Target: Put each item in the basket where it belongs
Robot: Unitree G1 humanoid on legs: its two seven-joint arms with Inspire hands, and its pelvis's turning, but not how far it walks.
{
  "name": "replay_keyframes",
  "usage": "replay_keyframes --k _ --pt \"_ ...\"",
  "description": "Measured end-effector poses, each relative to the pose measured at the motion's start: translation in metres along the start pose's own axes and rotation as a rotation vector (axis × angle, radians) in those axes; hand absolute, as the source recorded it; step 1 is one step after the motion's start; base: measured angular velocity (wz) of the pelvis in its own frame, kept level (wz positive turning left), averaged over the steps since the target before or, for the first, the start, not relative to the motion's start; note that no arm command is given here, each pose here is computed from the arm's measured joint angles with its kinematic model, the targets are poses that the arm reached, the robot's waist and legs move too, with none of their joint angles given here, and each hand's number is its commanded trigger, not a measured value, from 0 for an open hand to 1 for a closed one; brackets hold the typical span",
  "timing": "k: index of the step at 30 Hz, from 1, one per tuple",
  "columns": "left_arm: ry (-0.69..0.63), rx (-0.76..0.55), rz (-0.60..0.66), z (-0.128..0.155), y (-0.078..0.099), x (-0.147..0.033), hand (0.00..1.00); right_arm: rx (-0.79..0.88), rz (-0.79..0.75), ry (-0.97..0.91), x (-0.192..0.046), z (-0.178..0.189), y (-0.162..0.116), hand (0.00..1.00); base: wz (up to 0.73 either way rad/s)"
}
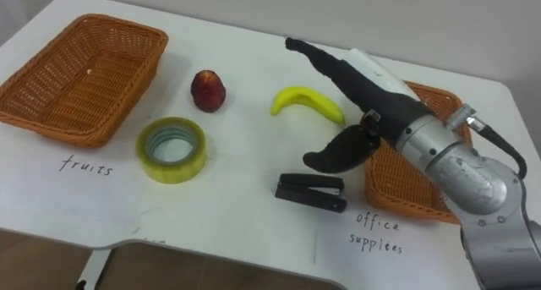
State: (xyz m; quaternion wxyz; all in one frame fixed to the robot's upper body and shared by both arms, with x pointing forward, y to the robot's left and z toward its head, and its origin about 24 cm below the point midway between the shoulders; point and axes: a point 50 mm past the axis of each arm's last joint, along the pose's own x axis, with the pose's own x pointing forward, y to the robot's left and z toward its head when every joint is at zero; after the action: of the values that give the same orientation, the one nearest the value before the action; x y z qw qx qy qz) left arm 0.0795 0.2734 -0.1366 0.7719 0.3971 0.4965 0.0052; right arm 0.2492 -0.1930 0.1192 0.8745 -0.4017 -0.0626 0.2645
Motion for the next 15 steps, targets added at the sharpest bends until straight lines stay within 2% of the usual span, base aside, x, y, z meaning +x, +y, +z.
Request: replay_keyframes --k 8,15 --pt "-0.016 0.026 -0.009 0.003 -0.001 0.0 0.0 0.027 0.093 0.108 -0.008 -0.019 0.02 0.0 0.02" --pt "-0.023 0.034 -0.011 0.005 -0.001 0.001 0.0 0.012 0.144 0.166 -0.006 -0.026 0.032 0.0 0.02"
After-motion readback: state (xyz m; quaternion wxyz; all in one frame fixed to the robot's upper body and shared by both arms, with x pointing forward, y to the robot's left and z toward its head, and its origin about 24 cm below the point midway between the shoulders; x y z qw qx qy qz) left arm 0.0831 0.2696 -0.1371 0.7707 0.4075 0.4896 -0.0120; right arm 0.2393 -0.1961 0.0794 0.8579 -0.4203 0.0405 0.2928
